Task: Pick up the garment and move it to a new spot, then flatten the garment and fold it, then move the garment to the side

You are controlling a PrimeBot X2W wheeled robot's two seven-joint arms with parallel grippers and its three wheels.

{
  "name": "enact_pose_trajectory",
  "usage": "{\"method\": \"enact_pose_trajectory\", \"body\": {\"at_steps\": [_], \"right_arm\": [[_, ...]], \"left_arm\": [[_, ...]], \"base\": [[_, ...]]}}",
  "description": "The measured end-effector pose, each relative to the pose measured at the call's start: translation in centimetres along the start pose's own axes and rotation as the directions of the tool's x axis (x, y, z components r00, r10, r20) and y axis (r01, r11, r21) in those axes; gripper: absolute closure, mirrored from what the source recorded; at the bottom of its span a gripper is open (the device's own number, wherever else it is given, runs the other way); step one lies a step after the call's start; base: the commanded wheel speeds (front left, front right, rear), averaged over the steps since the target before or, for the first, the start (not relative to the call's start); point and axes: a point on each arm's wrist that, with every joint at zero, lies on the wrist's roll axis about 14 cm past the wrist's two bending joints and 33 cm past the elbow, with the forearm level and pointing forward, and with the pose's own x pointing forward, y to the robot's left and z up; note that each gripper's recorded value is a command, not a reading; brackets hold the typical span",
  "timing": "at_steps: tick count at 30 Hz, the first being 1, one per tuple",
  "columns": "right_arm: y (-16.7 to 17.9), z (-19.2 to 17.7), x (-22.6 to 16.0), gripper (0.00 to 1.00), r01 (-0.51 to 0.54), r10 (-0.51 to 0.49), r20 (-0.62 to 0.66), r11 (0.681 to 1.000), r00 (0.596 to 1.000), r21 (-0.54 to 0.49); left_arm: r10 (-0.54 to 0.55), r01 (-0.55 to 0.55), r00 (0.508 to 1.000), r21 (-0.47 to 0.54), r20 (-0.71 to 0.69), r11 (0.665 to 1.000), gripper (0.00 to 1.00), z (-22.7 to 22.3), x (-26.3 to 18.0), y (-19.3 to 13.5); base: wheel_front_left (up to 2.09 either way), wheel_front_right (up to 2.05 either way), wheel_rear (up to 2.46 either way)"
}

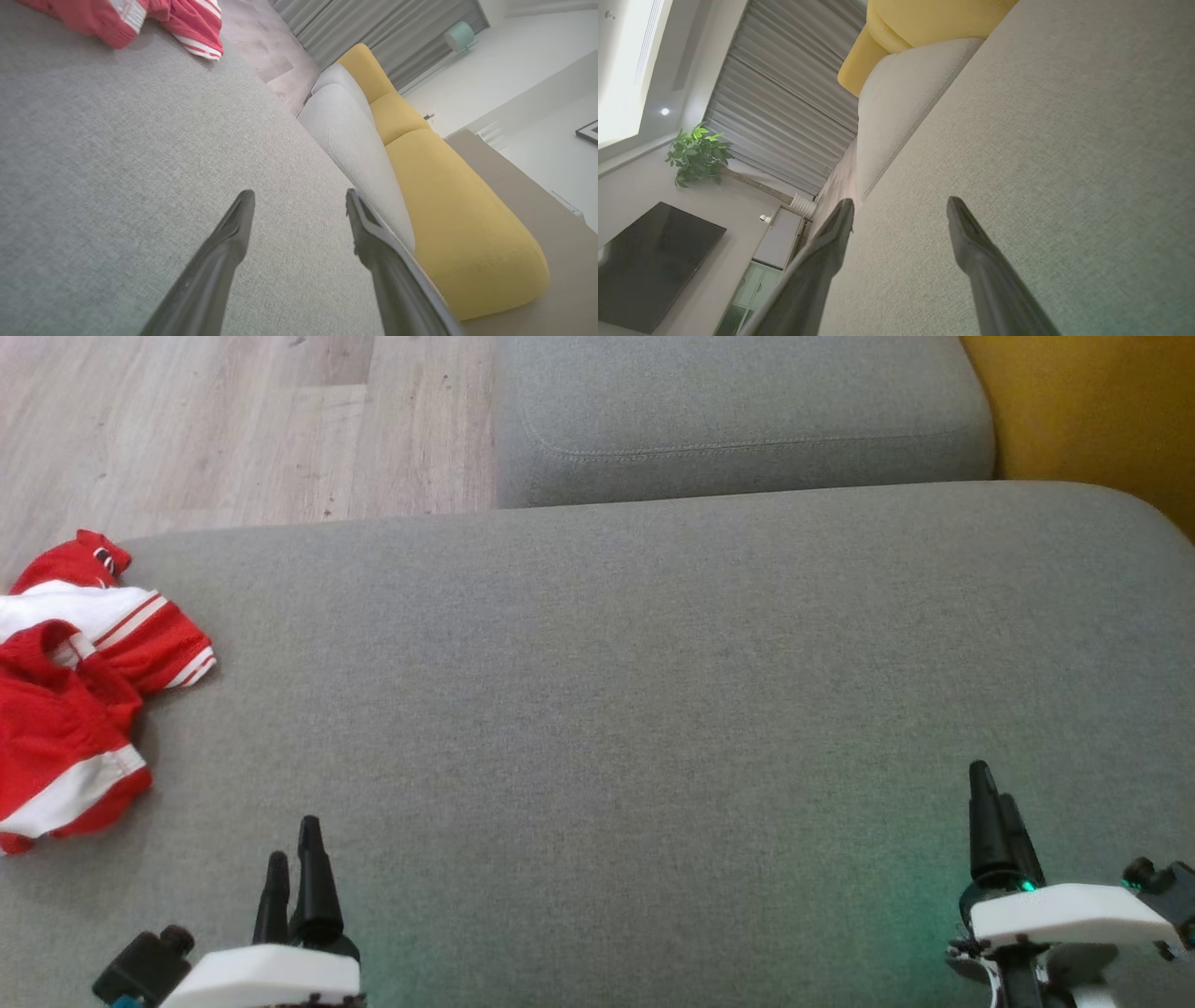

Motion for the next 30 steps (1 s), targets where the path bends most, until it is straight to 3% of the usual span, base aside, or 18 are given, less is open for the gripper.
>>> {"method": "enact_pose_trajectory", "body": {"at_steps": [12, 30], "right_arm": [[0.8, -0.2, 0.0, 0.00, -0.031, 0.032, 0.004, 0.987, 0.999, -0.159], [1.6, -1.0, -0.1, 0.00, -0.071, 0.071, -0.012, 0.926, 0.997, -0.371]], "left_arm": [[-0.022, 0.021, 1.000, 0.150, 0.002, 0.988, 0.00, -0.4, -0.4, -0.4], [-0.044, 0.042, 0.999, 0.328, -0.002, 0.944, 0.00, -1.2, -1.0, -0.6]], "base": [[0.00, 0.00, 0.00], [0.00, 0.00, 0.00]]}}
